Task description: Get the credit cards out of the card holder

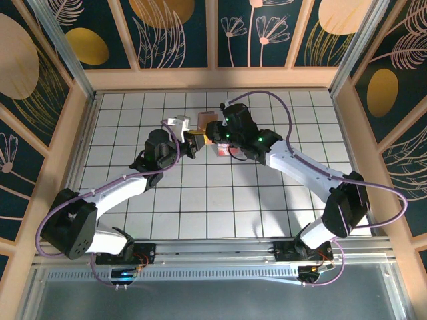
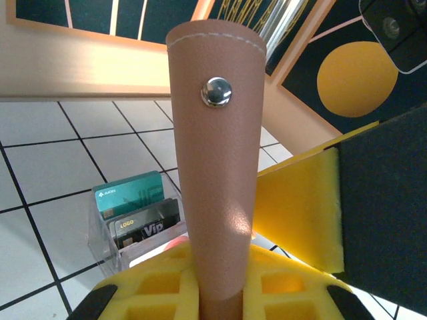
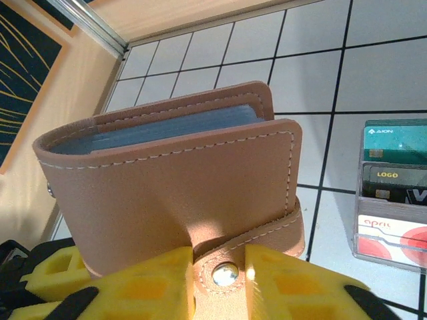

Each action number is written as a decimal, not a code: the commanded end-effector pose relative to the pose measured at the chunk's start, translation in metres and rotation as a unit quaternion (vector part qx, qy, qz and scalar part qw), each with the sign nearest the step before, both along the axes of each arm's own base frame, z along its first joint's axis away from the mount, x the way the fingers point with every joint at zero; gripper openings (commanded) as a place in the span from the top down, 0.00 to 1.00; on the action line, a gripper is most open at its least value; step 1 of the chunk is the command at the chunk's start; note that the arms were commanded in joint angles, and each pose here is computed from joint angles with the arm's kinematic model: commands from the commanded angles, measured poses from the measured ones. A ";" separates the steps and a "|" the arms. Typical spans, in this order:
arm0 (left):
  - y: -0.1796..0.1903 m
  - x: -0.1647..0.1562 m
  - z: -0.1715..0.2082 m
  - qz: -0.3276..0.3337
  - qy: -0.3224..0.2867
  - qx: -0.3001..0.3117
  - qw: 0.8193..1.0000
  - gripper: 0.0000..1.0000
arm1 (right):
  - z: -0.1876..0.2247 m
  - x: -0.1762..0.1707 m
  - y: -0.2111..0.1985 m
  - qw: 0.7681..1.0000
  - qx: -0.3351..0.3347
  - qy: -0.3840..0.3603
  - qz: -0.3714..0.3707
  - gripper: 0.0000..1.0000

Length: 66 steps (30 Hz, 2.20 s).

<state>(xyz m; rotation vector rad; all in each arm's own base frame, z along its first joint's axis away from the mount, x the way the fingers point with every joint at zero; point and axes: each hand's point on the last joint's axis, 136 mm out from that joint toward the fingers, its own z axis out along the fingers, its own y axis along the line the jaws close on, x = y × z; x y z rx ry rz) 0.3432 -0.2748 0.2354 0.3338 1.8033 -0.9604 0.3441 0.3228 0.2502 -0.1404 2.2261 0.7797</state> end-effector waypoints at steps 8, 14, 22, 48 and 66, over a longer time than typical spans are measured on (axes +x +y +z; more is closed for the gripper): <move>-0.002 -0.006 0.056 -0.009 -0.075 -0.058 0.995 1.00 | -0.022 0.009 -0.015 0.999 -0.022 0.024 -0.020 0.90; -0.002 -0.003 0.054 -0.004 -0.070 -0.056 0.996 1.00 | -0.019 0.011 -0.018 0.999 -0.019 0.019 -0.024 0.99; 0.001 -0.001 0.049 0.007 -0.064 -0.048 0.997 1.00 | -0.014 0.014 -0.030 0.999 -0.024 0.011 -0.040 0.99; -0.022 -0.011 0.044 -0.074 -0.051 -0.002 0.996 1.00 | 0.046 -0.011 -0.050 0.977 0.125 -0.118 0.127 0.16; -0.032 -0.037 0.066 -0.162 -0.061 -0.049 0.984 1.00 | 0.053 -0.021 -0.066 0.968 0.144 -0.134 0.158 0.46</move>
